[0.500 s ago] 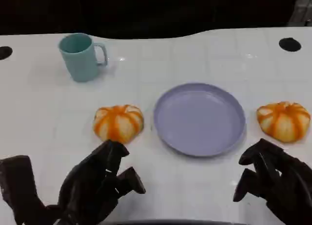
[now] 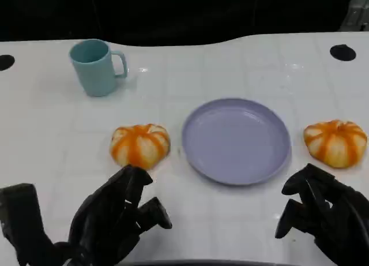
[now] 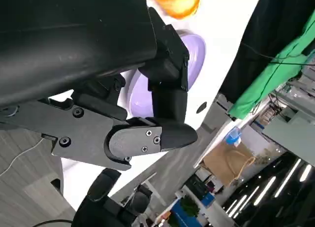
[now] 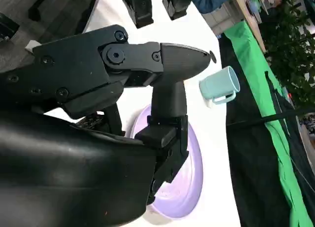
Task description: Grasp the bread from the table and place it into the plate.
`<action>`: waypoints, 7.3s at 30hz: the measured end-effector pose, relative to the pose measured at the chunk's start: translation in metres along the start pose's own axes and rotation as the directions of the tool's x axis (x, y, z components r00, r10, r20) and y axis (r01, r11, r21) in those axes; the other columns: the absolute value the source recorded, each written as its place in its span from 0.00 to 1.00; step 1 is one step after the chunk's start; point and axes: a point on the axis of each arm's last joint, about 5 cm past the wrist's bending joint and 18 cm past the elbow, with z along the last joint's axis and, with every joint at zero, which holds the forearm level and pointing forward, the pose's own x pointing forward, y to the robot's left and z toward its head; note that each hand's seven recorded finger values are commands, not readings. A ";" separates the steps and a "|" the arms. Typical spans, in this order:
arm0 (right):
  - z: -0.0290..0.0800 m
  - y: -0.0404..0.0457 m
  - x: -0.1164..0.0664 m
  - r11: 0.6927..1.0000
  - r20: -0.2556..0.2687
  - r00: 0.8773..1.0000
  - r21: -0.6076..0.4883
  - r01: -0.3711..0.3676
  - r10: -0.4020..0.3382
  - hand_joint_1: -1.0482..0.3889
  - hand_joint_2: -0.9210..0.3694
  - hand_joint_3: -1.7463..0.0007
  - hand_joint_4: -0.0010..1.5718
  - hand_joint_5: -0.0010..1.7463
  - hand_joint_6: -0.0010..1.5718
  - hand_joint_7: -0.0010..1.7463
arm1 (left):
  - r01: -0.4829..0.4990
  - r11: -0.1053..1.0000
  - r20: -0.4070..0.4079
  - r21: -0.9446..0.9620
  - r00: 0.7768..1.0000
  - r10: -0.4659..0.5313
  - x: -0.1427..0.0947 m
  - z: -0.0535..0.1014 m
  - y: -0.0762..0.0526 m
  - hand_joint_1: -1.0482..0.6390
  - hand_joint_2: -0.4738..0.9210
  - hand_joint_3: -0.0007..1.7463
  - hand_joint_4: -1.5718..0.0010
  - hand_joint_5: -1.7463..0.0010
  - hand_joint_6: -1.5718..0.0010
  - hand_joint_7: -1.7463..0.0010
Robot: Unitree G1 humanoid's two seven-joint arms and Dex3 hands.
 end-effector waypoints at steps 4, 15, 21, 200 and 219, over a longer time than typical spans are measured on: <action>0.000 -0.0001 0.000 1.000 0.000 1.000 -0.001 0.000 0.000 0.42 0.00 0.76 0.40 1.00 0.31 0.92 | 0.000 1.000 0.000 0.000 1.000 0.000 0.000 0.000 0.000 0.30 1.00 0.26 0.47 0.00 0.62 0.00; 0.000 0.0003 0.000 1.000 -0.002 1.000 -0.003 -0.001 0.001 0.42 0.00 0.76 0.40 1.00 0.30 0.92 | 0.027 0.991 0.035 0.128 0.999 -0.032 0.002 0.007 0.001 0.28 1.00 0.19 0.62 0.12 0.69 0.32; 0.000 0.0004 0.000 1.000 0.000 1.000 -0.003 -0.001 0.001 0.42 0.00 0.76 0.40 1.00 0.30 0.92 | 0.005 0.912 0.103 0.410 0.993 -0.052 0.006 0.017 -0.003 0.30 1.00 0.07 0.77 0.37 0.72 0.70; 0.004 0.0025 -0.004 1.000 -0.013 1.000 -0.009 -0.002 0.002 0.42 0.00 0.76 0.39 1.00 0.30 0.93 | 0.294 -0.329 -0.327 0.897 0.944 -0.048 0.181 0.030 -0.115 0.13 1.00 0.29 0.95 0.91 0.85 0.99; 0.004 0.0022 -0.003 1.000 -0.012 1.000 -0.003 0.005 -0.005 0.42 0.00 0.77 0.39 1.00 0.29 0.94 | 0.348 0.452 -0.220 0.822 0.924 -0.312 0.139 0.070 -0.065 0.29 1.00 0.29 0.75 0.62 0.65 0.95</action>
